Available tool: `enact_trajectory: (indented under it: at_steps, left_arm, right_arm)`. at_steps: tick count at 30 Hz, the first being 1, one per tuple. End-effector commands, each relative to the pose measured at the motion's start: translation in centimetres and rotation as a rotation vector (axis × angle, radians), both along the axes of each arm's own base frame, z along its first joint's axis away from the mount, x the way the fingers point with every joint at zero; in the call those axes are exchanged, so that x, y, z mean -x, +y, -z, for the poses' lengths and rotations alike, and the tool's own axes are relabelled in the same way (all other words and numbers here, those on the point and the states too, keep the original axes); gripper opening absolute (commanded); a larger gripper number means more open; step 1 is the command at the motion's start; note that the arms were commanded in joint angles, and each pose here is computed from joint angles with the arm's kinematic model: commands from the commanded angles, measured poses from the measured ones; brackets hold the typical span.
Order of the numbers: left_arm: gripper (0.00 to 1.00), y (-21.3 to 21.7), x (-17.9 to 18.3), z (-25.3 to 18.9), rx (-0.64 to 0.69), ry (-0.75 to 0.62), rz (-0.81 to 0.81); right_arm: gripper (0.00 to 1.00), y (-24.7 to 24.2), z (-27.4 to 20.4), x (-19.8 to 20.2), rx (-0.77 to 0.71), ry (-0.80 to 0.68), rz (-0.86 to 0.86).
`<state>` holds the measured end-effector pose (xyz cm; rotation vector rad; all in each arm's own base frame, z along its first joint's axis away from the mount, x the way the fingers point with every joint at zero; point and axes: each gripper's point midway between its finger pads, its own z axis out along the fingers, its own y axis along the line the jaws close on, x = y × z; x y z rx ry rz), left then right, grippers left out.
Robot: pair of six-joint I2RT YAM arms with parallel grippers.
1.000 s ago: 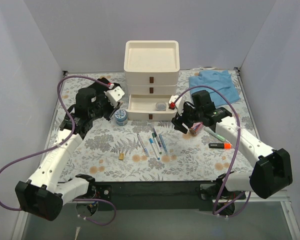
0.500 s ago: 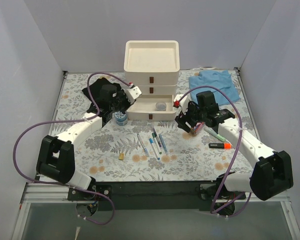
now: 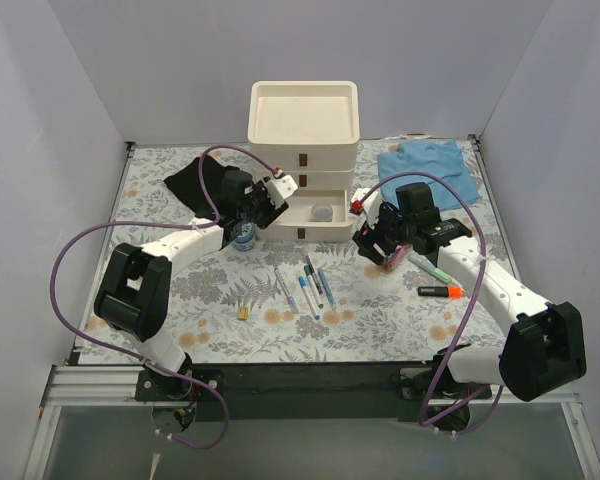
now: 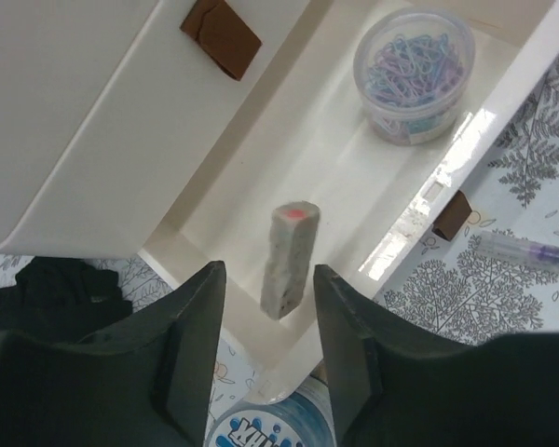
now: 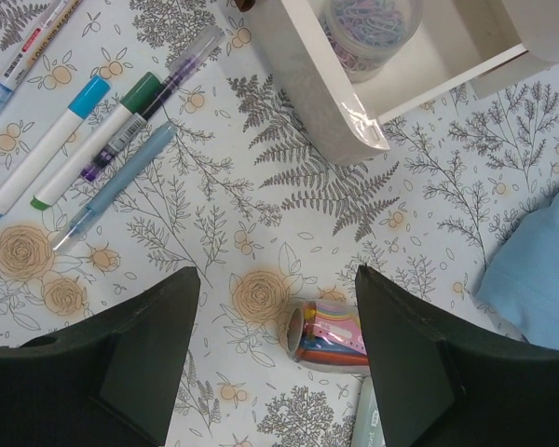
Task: Sort the stationery into containers
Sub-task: Place the stationery in the drawer, then pick up the stationery from the center of the board.
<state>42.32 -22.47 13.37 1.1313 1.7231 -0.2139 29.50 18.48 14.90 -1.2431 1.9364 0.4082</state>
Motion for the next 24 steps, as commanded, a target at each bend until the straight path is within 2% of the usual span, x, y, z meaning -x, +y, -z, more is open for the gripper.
enact_trajectory:
  at_steps: [1, 3, 5, 8, 9, 12, 13, 15, 16, 19, 22, 24]
  left_arm:
    - [0.48, 0.0, -1.8, -4.4, 0.039, -0.113, -0.046]
    - [0.54, 0.0, -1.8, -5.1, 0.058, -0.116, -0.062]
    - [0.56, 0.1, -1.8, -6.1, 0.079, -0.121, -0.08]
    - [0.56, 1.0, -1.2, -10.0, 0.13, -0.149, -0.139]
    - [0.56, 1.5, -0.2, -12.4, 0.173, -0.158, -0.16]
    - [0.59, 2.6, 4.3, -11.9, 0.12, -0.024, -0.119]
    - [0.62, 3.8, 7.3, -10.6, 0.063, 0.07, -0.112]
    - [0.63, 5.2, 10.4, -8.1, -0.018, 0.191, -0.102]
    - [0.63, 6.8, 13.7, -5.4, -0.117, 0.321, -0.072]
    - [0.63, 8.5, 19.9, -1.1, -0.246, 0.534, 0.066]
    - [0.63, 9.4, 22.6, 1.4, -0.297, 0.626, 0.115]
    - [0.63, 9.8, 22.9, 2.4, -0.319, 0.613, 0.136]
  right_arm:
    - [0.76, 0.4, -1.2, -0.5, -0.04, -0.03, 0.002]
    - [0.76, 0.4, -1.1, -0.5, -0.04, -0.027, 0.001]
    - [0.76, 0.4, -1.1, -0.6, -0.04, -0.025, 0.001]
    - [0.76, 0.3, -1.4, -0.8, -0.037, -0.035, 0.01]
    - [0.76, 0.2, -1.6, -0.8, -0.036, -0.041, 0.012]
    - [0.76, 0.0, -1.5, -0.7, -0.037, -0.039, 0.016]
    - [0.76, -0.1, -1.4, -0.5, -0.039, -0.035, 0.014]
    - [0.76, 0.0, -1.0, -0.3, -0.047, -0.017, 0.012]
    - [0.77, 0.1, -0.9, -0.2, -0.051, -0.011, 0.01]
    - [0.77, 0.4, -0.7, -0.1, -0.057, 0.005, 0.001]
    - [0.77, 0.5, -0.4, -0.2, -0.057, 0.015, -0.005]
    - [0.77, 0.7, -0.5, -0.3, -0.058, 0.015, -0.011]
